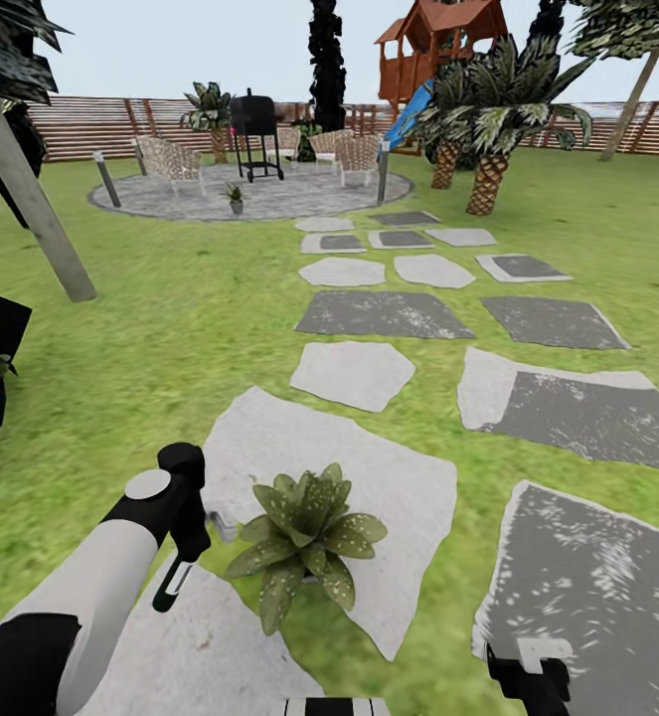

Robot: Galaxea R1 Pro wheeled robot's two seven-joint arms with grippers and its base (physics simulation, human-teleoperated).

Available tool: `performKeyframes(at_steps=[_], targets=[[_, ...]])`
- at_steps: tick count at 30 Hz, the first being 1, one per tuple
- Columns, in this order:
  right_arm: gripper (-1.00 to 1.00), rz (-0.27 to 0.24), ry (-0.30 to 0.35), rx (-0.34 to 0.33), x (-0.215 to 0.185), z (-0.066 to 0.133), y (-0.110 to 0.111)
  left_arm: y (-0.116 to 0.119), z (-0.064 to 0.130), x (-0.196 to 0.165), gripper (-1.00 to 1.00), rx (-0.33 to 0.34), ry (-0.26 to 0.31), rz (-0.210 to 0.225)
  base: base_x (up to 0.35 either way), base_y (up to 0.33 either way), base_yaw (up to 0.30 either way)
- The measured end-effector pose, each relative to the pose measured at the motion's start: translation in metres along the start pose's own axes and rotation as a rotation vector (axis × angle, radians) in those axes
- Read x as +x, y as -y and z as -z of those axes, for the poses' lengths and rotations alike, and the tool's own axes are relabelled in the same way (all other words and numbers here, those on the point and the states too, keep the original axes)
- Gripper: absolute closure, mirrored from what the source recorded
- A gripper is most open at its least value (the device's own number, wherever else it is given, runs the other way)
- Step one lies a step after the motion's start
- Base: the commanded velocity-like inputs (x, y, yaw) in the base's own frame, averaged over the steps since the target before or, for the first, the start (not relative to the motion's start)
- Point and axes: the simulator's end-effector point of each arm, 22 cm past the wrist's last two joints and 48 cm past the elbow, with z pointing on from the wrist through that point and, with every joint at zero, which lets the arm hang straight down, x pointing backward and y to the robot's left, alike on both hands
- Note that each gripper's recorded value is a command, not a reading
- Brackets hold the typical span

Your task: Pick up the pesticide atomizer in the garden and spray insectifuge to fully cover both potted plants in the garden.

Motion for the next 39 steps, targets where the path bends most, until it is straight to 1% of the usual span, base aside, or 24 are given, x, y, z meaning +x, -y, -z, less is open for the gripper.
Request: performKeyframes(at_steps=[9, 12, 14, 17, 22, 26, 29, 36, 39], targets=[[-1.0, 0.0, 0.002, 0.0, -0.001, 0.0, 0.0, 0.001, 0.002, -0.002, 1.0, 0.001, 0.007, 0.001, 0.009, 0.259, -0.262], [-1.0, 0.0, 0.002, 0.0, -0.001, 0.0, 0.0, 0.002, 0.001, -0.002, 1.0, 0.003, 0.007, 0.001, 0.018, 0.079, -0.265], [-1.0, 0.0, 0.002, -0.001, -0.001, 0.0, 0.0, 0.005, -0.004, 0.001, 1.0, 0.012, 0.0, 0.002, 0.002, 0.007, -0.238], [-1.0, 0.0, 0.002, -0.001, -0.001, 0.0, 0.0, 0.005, -0.007, 0.005, 1.0, 0.014, -0.005, 0.007, -0.006, 0.119, -0.063], [-1.0, 0.0, 0.001, -0.001, -0.001, 0.0, 0.0, 0.005, -0.008, 0.007, 1.0, 0.016, -0.01, 0.008, -0.1, 0.272, -0.037], [-1.0, 0.0, 0.001, -0.001, -0.001, 0.0, 0.0, 0.006, -0.01, 0.008, 1.0, 0.021, -0.014, 0.008, -0.12, 0.289, -0.251], [-1.0, 0.0, 0.001, -0.001, -0.001, 0.0, 0.0, 0.017, -0.022, 0.012, 1.0, 0.04, -0.024, 0.004, -0.074, 0.23, -0.294], [-1.0, 0.0, 0.002, -0.001, -0.001, 0.0, 0.0, 0.025, -0.033, 0.018, 1.0, 0.068, -0.029, 0.009, -0.007, 0.026, -0.275], [-1.0, -0.001, 0.001, -0.001, -0.001, 0.0, 0.0, 0.038, -0.052, 0.031, 1.0, 0.099, -0.053, 0.006, 0.0, 0.001, -0.07]])
